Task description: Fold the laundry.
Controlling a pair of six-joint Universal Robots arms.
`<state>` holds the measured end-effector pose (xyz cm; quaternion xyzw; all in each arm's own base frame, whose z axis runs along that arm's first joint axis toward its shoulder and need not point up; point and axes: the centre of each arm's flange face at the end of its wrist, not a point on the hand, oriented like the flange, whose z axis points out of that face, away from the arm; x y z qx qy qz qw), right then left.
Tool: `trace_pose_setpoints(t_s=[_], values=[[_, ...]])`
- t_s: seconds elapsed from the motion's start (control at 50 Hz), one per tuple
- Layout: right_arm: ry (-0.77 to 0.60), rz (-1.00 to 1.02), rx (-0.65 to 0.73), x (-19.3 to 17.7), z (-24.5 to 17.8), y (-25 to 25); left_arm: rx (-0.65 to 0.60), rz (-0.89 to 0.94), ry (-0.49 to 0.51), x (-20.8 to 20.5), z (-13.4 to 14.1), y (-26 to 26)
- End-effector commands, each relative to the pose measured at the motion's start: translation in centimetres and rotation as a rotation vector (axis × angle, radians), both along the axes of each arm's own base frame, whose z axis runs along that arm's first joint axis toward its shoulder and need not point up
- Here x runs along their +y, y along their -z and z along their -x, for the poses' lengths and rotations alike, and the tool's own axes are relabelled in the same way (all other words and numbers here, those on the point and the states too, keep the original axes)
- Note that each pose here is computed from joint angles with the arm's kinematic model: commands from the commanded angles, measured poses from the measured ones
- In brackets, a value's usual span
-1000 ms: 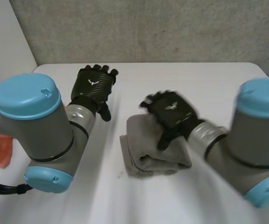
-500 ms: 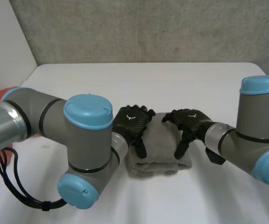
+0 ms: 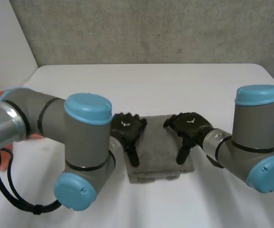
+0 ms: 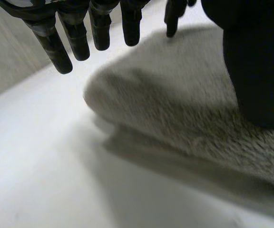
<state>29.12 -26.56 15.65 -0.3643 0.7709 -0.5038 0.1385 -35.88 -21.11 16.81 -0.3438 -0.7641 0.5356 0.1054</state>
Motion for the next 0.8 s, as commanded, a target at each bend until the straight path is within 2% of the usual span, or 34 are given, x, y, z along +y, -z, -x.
trace_pose_setpoints(t_s=[0.02,0.14,0.24,0.4,0.6,0.8], values=[[0.046,0.153,-0.072,1.1,1.3,-4.3,0.113,0.108,0.003,-0.2,-0.4,-5.6],[0.165,0.175,-0.057,0.9,4.0,-5.0,0.207,0.159,0.107,0.3,-0.6,-9.5],[0.223,0.09,-0.049,1.4,5.6,-3.2,0.261,0.168,0.186,0.1,-1.0,-11.2],[0.3,-0.108,-0.117,2.8,6.8,-0.9,0.258,0.15,0.194,0.3,-1.2,-10.9],[0.236,-0.214,-0.236,3.7,5.7,0.9,0.262,0.134,0.192,0.5,-1.1,-10.6],[0.11,-0.145,-0.27,5.8,2.6,1.5,0.256,0.114,0.189,0.6,-1.2,-10.1]])
